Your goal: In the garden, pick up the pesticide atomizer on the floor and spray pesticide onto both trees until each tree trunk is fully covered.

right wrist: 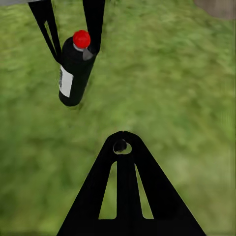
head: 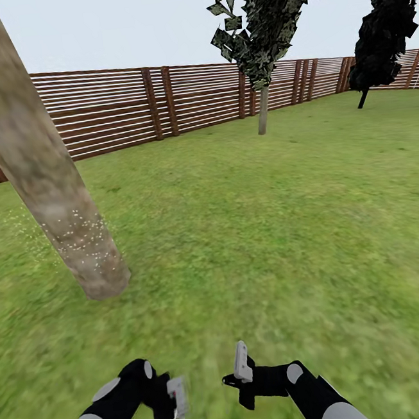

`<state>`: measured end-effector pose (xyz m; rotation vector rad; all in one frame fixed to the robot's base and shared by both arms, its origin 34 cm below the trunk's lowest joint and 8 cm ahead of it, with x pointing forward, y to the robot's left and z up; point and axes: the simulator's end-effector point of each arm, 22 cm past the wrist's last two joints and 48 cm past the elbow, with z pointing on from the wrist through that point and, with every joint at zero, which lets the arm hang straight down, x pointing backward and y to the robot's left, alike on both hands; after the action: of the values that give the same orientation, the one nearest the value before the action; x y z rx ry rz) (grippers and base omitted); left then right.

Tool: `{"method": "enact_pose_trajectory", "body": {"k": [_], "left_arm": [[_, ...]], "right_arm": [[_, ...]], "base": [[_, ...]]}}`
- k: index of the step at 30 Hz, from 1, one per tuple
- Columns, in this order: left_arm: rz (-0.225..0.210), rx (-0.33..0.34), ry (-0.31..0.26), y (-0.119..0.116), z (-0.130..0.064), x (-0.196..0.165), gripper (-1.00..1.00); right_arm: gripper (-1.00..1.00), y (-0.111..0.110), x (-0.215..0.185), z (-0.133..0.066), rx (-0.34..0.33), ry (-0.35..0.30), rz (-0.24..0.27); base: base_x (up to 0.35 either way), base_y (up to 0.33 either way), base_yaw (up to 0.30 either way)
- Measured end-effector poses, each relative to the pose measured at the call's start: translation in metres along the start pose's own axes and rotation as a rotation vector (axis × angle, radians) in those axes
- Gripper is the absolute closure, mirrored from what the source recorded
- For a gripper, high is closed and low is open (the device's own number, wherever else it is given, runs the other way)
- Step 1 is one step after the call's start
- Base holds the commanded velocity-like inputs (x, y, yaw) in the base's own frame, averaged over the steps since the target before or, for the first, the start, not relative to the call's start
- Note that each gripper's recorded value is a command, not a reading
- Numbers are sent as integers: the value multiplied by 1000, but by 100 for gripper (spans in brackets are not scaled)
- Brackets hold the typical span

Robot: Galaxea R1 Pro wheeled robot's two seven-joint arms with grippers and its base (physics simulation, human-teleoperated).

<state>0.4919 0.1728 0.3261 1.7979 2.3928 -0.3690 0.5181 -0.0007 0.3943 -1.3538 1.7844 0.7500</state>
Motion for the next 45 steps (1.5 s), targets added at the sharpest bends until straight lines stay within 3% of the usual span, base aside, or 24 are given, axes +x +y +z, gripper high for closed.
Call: {"method": "enact_pose_trajectory", "body": {"k": [5, 8, 9, 10, 12, 14, 15, 17, 18, 20, 22, 25, 27, 28, 30, 31, 34, 38, 45], "left_arm": [[-33, 1, 72, 4, -3, 50, 100], [-65, -123, 85, 36, -10, 69, 100], [-120, -186, 65, 52, -14, 74, 100], [-203, -236, 28, 64, -17, 78, 100], [-407, -361, -99, 94, -27, 82, 100], [-581, -495, -216, 115, -35, 96, 100], [-677, -552, -260, 115, -34, 110, 100], [-868, -722, -330, 112, -39, 151, 100], [-960, -801, -341, 102, -42, 176, 100], [-1133, -929, -368, 72, -47, 226, 100], [-1236, -1023, -389, 38, -53, 266, 100], [-1303, -1114, -395, -6, -60, 304, 100], [-1297, -1087, -385, -21, -50, 301, 100], [-1268, -1056, -378, -27, -42, 293, 100], [-1160, -984, -360, -32, -28, 273, 100], [-1128, -953, -346, -38, -21, 268, 100], [-1142, -850, -286, -79, 8, 265, 100], [-1181, -744, -255, -120, 36, 247, 100], [-1214, -692, -250, -141, 50, 230, 100]], "right_arm": [[-100, -1, 0, 0, 3, 0, 1], [-100, -4, 0, -1, 17, -1, 4], [-100, -8, 0, -1, 33, -1, 5], [-100, -14, 1, -1, 63, -1, 6], [-100, -29, 5, -3, 140, 5, 14], [-100, -48, 38, -26, 223, 50, 42], [-100, -60, 55, -40, 292, 56, 96], [-100, -89, 102, -86, 513, 43, 312], [-100, -101, 125, -109, 614, 48, 393], [-100, -114, 176, -164, 817, 102, 487], [-100, -101, 213, -206, 989, 139, 523], [-100, -79, 224, -245, 1166, 85, 485], [-100, -72, 227, -250, 1203, 84, 485], [-100, -65, 229, -246, 1203, 88, 498], [-100, -38, 241, -232, 1169, 119, 555], [-100, -26, 246, -226, 1152, 135, 582], [-100, -7, 253, -217, 1125, 157, 621], [-100, 0, 255, -212, 1114, 164, 639], [-100, 2, 254, -210, 1112, 164, 642]], "base": [[0, 0, 0], [0, 0, 0], [0, 0, 0], [0, 0, 0], [0, 0, 0], [0, 0, 0], [0, 0, 0], [0, 0, 0], [0, 0, 0], [0, 0, 0], [0, 0, 0], [0, 0, 0], [0, 0, 0], [0, 0, 0], [0, 0, 0], [0, 0, 0], [0, 0, 0], [0, 0, 0], [0, 0, 0]]}}
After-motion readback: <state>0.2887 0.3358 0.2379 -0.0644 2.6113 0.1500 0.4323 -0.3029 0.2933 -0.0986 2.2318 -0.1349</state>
